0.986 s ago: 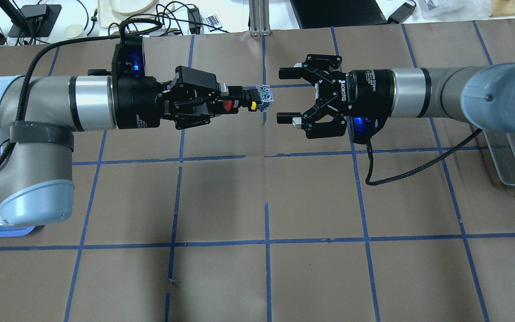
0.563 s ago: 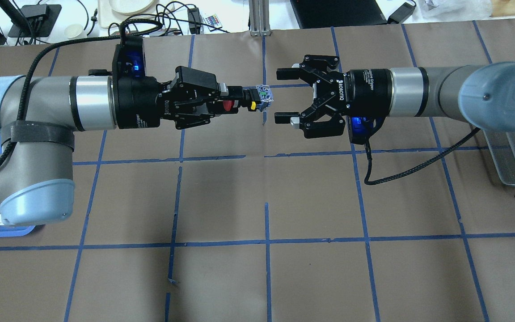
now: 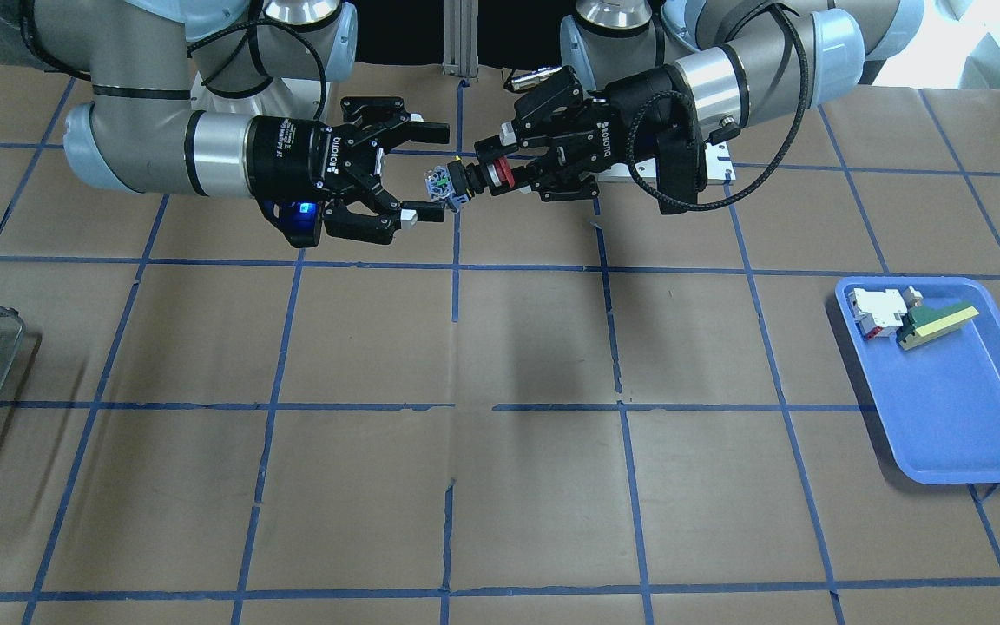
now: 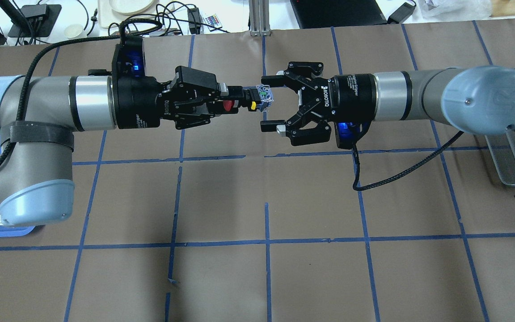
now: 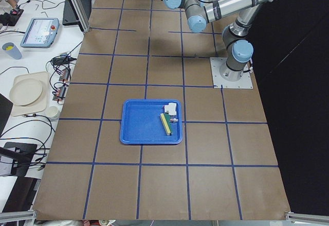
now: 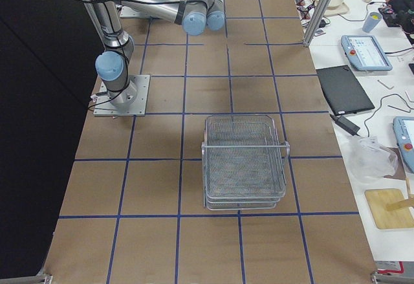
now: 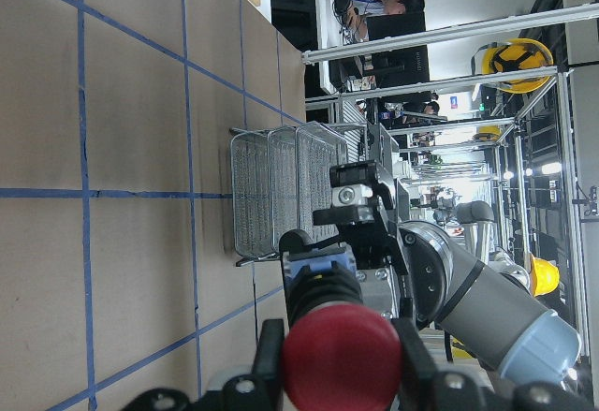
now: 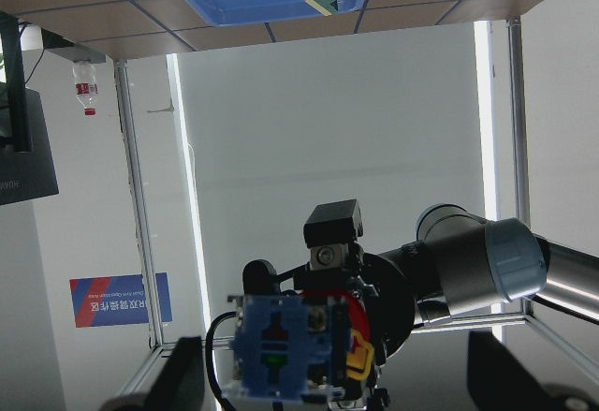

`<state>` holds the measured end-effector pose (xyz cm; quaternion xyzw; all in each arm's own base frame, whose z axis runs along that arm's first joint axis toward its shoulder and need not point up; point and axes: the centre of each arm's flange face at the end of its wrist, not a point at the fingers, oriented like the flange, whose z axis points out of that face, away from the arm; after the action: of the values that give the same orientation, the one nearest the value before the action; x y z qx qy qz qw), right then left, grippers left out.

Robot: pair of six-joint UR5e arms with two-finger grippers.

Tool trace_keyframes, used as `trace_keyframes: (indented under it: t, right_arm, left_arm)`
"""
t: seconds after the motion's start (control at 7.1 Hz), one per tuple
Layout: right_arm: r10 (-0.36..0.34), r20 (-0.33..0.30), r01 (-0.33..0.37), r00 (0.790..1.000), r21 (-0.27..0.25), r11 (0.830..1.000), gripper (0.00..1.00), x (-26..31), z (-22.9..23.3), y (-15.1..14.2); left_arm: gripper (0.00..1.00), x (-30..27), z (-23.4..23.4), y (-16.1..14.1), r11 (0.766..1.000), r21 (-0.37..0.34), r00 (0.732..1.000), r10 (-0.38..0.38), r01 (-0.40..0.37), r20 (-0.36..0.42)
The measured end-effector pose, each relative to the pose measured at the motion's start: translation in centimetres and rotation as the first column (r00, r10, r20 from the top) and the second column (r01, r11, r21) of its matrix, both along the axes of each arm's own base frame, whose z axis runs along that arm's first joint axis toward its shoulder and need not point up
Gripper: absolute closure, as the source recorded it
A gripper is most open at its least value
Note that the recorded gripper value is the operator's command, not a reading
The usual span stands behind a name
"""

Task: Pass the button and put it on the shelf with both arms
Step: 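Bring the right gripper up to the button held by the left gripper, then close the right gripper on the button's blue base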

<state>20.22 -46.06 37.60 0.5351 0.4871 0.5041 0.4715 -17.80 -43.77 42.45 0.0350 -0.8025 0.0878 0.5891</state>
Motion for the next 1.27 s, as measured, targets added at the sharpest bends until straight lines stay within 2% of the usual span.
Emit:
trace_keyframes:
  t: [0.14,0.28,0.7,0.85,1.13,1.27]
  right_arm:
    - [0.002,-0.001,-0.002,1.0,0.003,1.0,0.02,0.07,-0.08,0.06]
    - [0.004,-0.002,-0.004,1.0,0.005,1.0,0.09,0.09,-0.12,0.09]
    - [0.008,-0.005,-0.008,1.0,-0.003,1.0,0.42,0.11,0.11,0.1]
    - [0.008,-0.005,-0.008,1.0,-0.01,1.0,0.63,0.09,0.2,0.03]
    - [0.006,-0.006,-0.006,1.0,-0.013,1.0,0.77,0.03,0.18,-0.09]
    - [0.006,-0.005,-0.006,1.0,-0.013,1.0,0.81,0.03,0.17,-0.14]
  left_arm:
    - [0.97,-0.01,0.07,0.05,1.0,-0.002,1.0,0.0,0.0,0.0]
    - [0.97,-0.02,0.17,0.11,1.0,-0.004,1.0,0.0,0.0,0.001]
    - [0.97,0.01,0.26,0.16,1.0,-0.006,1.0,0.001,-0.001,0.002]
    - [0.97,0.03,0.27,0.16,1.0,-0.007,1.0,0.001,-0.001,0.002]
    - [0.97,0.03,0.27,0.16,1.0,-0.008,1.0,0.001,-0.001,0.002]
    - [0.97,0.03,0.27,0.16,1.0,-0.008,1.0,0.001,-0.001,0.003]
